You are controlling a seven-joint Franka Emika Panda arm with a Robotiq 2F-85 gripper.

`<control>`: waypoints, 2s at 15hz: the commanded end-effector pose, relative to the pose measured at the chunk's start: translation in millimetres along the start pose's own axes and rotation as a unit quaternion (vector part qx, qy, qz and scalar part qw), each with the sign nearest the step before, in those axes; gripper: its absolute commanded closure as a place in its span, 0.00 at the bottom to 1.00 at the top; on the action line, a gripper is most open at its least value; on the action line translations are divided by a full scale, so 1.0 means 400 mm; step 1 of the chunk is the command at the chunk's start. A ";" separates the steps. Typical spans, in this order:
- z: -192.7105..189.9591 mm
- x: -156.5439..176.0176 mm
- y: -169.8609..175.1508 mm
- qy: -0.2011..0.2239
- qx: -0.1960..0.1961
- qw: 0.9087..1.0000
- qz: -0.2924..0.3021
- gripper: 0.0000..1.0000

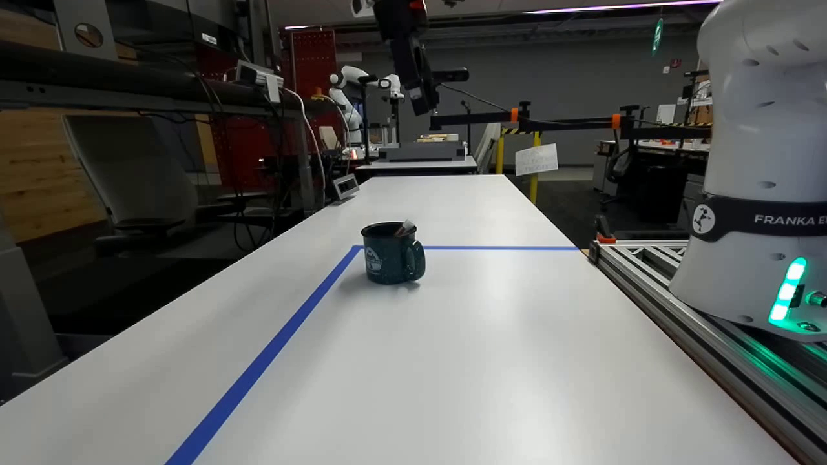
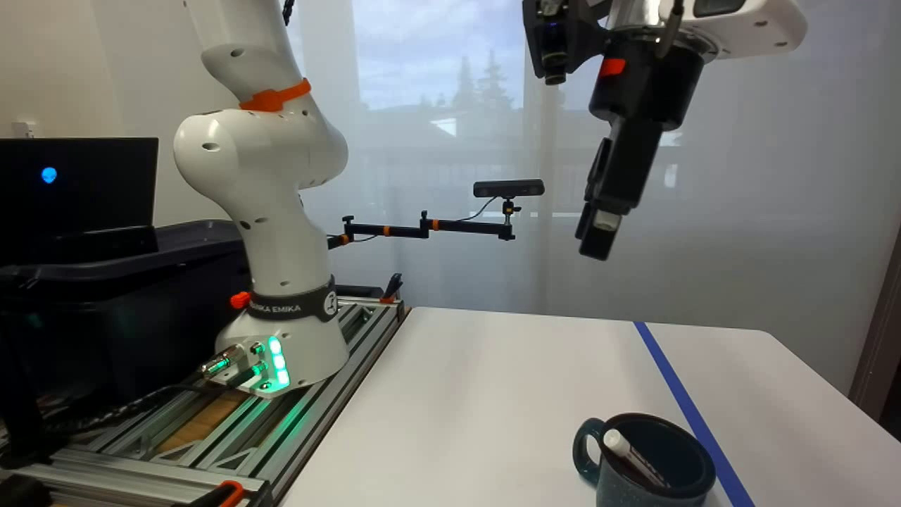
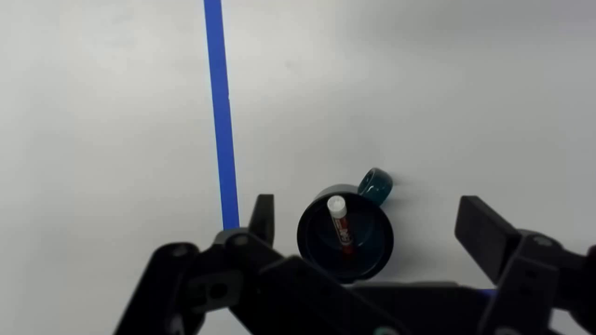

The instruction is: Remove the marker from the cup and put it on the table inside the blue border

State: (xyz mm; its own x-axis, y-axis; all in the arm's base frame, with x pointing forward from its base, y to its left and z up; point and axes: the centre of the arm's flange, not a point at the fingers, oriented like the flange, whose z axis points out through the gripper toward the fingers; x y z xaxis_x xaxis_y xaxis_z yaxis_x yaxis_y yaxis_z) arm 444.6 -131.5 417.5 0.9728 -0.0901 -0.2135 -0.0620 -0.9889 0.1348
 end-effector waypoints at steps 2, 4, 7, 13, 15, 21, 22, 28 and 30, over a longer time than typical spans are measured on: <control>0.052 0.087 0.010 0.039 0.002 0.996 -0.077 0.00; 0.085 0.122 0.012 0.030 0.017 0.995 -0.095 0.00; 0.141 0.165 0.021 0.008 0.035 0.992 -0.121 0.00; 0.219 0.238 0.046 -0.018 0.049 0.988 -0.143 0.00; 0.241 0.257 0.048 -0.025 0.051 0.988 -0.146 0.00; 0.300 0.300 0.012 -0.053 0.051 0.985 -0.158 0.00; 0.308 0.303 0.002 -0.058 0.050 0.984 -0.159 0.00; 0.355 0.320 0.003 -0.081 0.054 0.985 -0.141 0.42; 0.370 0.324 0.004 -0.087 0.053 0.985 -0.137 0.56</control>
State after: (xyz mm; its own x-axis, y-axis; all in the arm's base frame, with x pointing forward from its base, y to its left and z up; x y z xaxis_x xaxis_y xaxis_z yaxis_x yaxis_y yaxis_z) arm 531.1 -157.5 249.5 0.9097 0.1983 -0.3648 0.1948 -0.9797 -0.0466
